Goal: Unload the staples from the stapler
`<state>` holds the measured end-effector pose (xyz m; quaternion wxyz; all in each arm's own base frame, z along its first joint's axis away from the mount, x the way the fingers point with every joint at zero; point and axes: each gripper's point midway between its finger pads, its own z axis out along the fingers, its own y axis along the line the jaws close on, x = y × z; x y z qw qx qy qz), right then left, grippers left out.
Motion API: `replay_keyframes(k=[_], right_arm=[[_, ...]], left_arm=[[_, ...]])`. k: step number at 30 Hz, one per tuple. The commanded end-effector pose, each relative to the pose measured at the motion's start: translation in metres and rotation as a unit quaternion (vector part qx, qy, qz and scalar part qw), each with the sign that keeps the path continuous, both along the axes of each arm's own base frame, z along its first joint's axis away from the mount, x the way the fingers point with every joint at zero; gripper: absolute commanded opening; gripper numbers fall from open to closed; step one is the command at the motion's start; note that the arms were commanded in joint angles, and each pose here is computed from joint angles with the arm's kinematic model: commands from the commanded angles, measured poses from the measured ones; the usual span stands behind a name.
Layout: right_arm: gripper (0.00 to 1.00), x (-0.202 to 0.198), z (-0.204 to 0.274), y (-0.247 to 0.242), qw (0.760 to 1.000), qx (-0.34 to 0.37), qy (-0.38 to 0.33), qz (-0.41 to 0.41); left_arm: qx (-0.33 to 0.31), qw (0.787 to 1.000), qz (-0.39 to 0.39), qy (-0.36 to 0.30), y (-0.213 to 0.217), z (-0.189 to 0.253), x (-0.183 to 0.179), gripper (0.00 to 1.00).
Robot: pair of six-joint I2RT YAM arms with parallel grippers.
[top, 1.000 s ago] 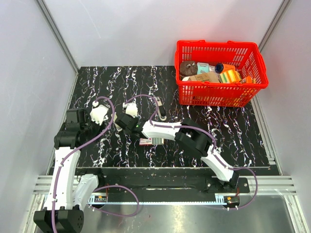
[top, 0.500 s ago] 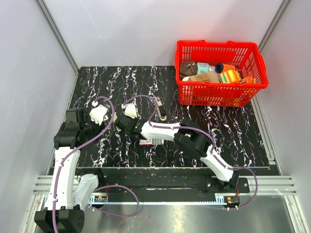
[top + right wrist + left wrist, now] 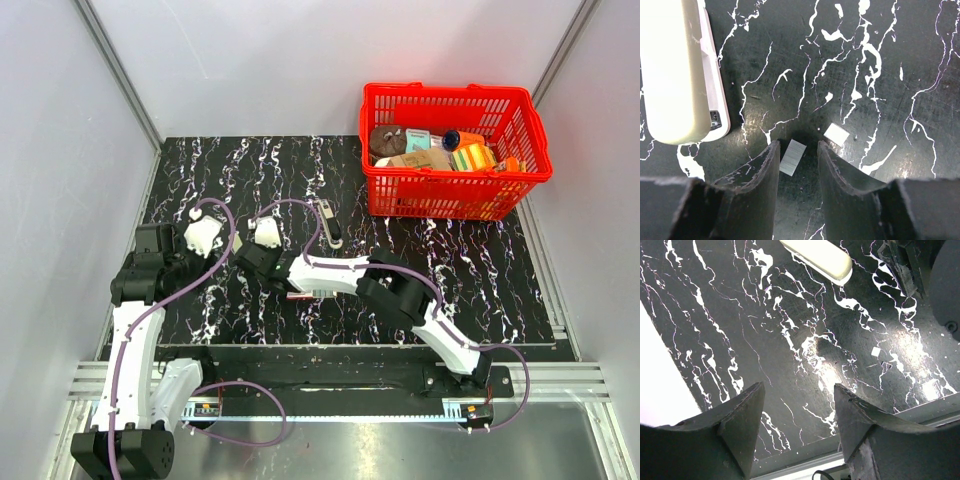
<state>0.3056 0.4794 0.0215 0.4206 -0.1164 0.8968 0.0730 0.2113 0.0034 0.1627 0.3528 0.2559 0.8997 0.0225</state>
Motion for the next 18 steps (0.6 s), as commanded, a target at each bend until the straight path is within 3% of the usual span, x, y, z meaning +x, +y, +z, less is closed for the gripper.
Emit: replay_keyframes(k=[1,12,18], right_arm=[[0.41,-0.023,-0.023,-0.013,0.999,-0.043,0.017,0.004],[0.29,-0.031,-0.027,-0.023,0.999,-0.052,0.017,0.004],[0.28,-0.034,-0.026,-0.023,0.998,-0.053,0.022,0.012]], left_arm=[[-0.007,1.000,-0.009,-0.022,-0.003,0.016,0.007,0.62],[-0.013,1.000,-0.006,-0.026,-0.005,0.021,0.003,0.62],[-0.015,1.000,-0.005,-0.027,-0.005,0.024,0.003,0.62]])
